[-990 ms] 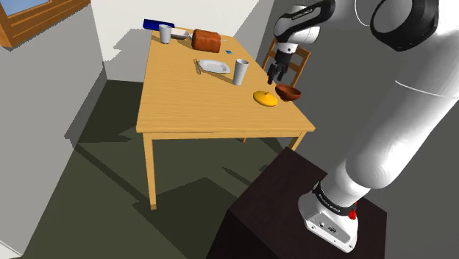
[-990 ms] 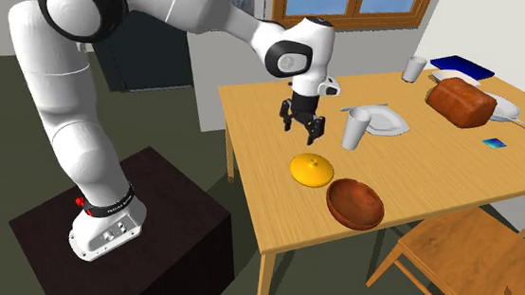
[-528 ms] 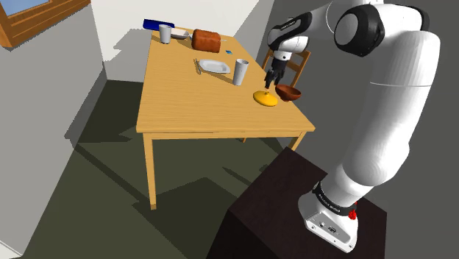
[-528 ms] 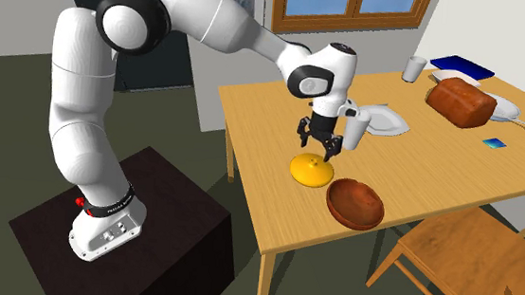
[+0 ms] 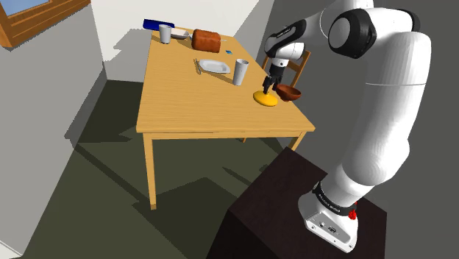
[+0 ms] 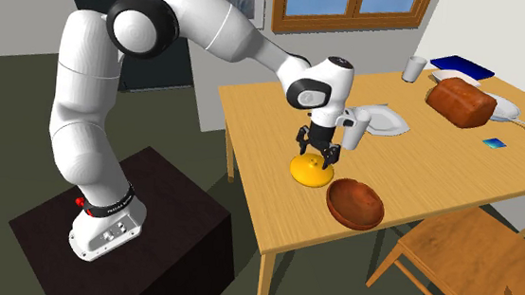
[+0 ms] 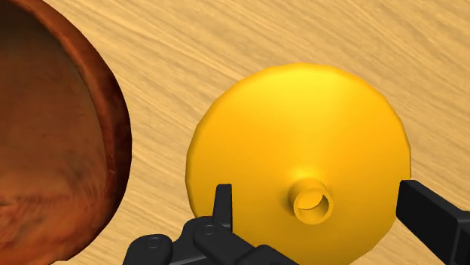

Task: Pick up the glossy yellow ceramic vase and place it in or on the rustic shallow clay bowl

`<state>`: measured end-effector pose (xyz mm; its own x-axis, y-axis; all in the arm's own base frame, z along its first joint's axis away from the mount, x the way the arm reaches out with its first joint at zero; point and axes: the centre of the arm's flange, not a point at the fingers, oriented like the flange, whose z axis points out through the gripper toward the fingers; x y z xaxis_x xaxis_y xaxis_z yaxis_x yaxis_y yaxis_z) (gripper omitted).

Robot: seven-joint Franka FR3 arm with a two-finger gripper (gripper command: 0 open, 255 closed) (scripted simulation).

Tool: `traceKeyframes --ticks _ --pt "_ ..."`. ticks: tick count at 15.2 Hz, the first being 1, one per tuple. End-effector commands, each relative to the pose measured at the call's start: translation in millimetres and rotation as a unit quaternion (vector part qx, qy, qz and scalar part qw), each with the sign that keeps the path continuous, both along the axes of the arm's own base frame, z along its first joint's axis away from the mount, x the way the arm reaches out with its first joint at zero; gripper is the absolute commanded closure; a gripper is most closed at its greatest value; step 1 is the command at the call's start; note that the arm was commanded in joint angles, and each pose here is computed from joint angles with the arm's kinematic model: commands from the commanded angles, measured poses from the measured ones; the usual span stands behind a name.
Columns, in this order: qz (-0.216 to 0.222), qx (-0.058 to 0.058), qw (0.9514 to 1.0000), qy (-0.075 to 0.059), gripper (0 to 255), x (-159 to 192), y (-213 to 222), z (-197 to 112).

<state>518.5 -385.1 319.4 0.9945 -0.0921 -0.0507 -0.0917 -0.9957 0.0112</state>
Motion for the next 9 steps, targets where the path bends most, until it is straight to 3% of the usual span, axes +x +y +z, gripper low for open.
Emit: traceKeyframes --ticks 1,6,7,9 --pt "0.0 0.0 1.0 0.0 0 -0.4 -0.1 -0.8" --pt "0.0 0.0 1.0 0.0 0 -0.4 0.0 -0.8" --pt "0.0 0.0 1.0 0.0 255 -0.4 0.0 -0.8" --pt "0.0 0.0 1.0 0.0 255 -0.4 0.0 -0.8"
